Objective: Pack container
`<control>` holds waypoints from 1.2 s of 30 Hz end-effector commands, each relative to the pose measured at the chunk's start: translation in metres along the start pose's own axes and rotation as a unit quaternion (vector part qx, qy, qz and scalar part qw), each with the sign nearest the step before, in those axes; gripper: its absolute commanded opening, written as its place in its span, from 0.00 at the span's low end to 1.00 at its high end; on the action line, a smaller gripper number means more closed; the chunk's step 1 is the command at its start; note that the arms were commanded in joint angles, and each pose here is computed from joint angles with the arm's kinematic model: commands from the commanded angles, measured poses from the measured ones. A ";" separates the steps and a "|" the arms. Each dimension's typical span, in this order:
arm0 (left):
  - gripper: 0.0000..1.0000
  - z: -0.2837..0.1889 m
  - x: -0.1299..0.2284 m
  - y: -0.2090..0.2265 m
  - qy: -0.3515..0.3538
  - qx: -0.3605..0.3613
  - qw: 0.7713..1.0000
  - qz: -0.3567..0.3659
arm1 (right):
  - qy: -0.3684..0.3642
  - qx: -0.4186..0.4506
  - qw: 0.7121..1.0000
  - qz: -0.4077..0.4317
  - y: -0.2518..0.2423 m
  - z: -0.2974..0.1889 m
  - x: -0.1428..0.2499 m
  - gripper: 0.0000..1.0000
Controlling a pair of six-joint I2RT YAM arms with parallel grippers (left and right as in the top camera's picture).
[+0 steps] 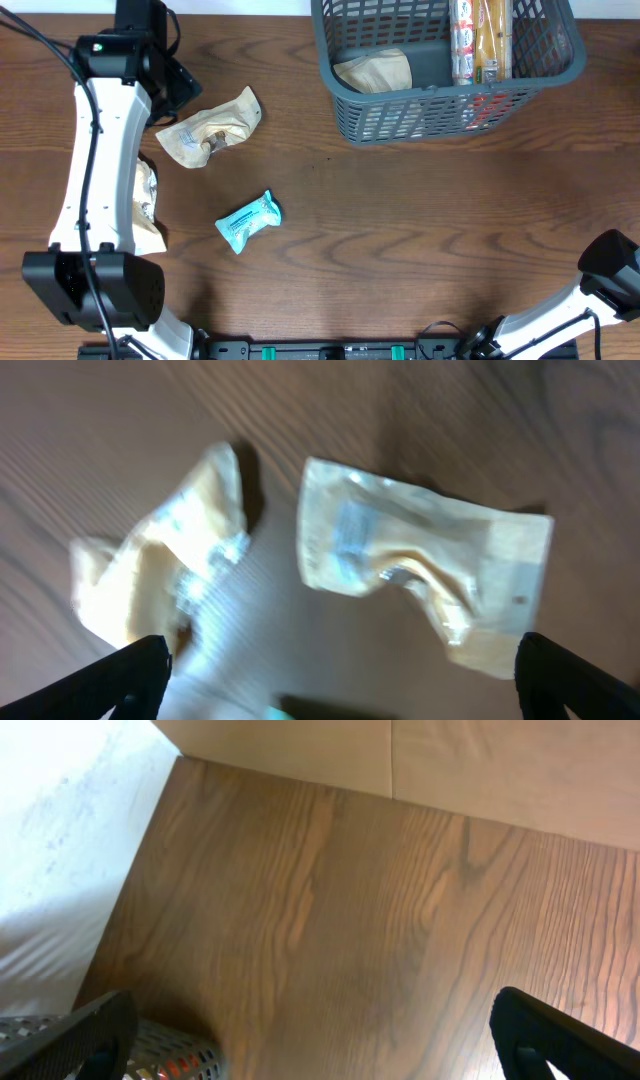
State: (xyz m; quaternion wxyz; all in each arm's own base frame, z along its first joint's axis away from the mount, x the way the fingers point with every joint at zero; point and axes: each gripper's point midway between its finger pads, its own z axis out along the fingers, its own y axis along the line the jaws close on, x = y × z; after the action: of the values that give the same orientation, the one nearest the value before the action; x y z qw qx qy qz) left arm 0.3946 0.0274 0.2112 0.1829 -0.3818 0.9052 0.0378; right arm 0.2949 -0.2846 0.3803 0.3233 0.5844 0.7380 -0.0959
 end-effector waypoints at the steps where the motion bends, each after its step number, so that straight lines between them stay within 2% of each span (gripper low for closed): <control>1: 0.99 -0.001 0.015 -0.014 0.051 0.034 0.984 -0.166 | 0.013 0.009 1.000 0.014 -0.002 0.008 0.004 0.99; 5: 0.98 -0.007 0.031 -0.034 0.119 0.066 0.940 -0.312 | 0.021 0.011 1.000 0.013 -0.003 0.012 0.007 0.99; 8: 0.99 -0.012 0.043 -0.047 0.160 0.078 0.922 -0.343 | 0.024 0.013 1.000 0.008 -0.003 0.013 0.008 0.99; 16: 0.99 -0.002 0.041 -0.043 0.138 0.044 0.898 -0.416 | 0.026 0.035 0.999 0.002 -0.010 0.020 0.009 0.99; 19: 0.99 0.010 0.044 -0.044 0.142 0.028 0.893 -0.426 | 0.035 0.048 0.998 0.019 -0.015 0.026 0.012 0.99; 29: 0.99 0.062 0.063 -0.048 0.176 -0.037 0.890 -0.419 | 0.074 0.075 0.994 0.005 -0.023 0.049 0.028 0.99; 36: 0.99 0.086 0.063 -0.055 0.175 -0.043 0.890 -0.419 | 0.081 0.078 0.994 0.000 -0.024 0.049 0.031 0.99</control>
State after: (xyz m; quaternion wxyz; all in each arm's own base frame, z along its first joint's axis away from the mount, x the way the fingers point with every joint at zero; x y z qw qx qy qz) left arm 0.4174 -0.0390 0.1183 0.0027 -0.7269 0.6824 -0.0775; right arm 0.2934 -0.2866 0.3224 0.2267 0.6091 0.7541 -0.0951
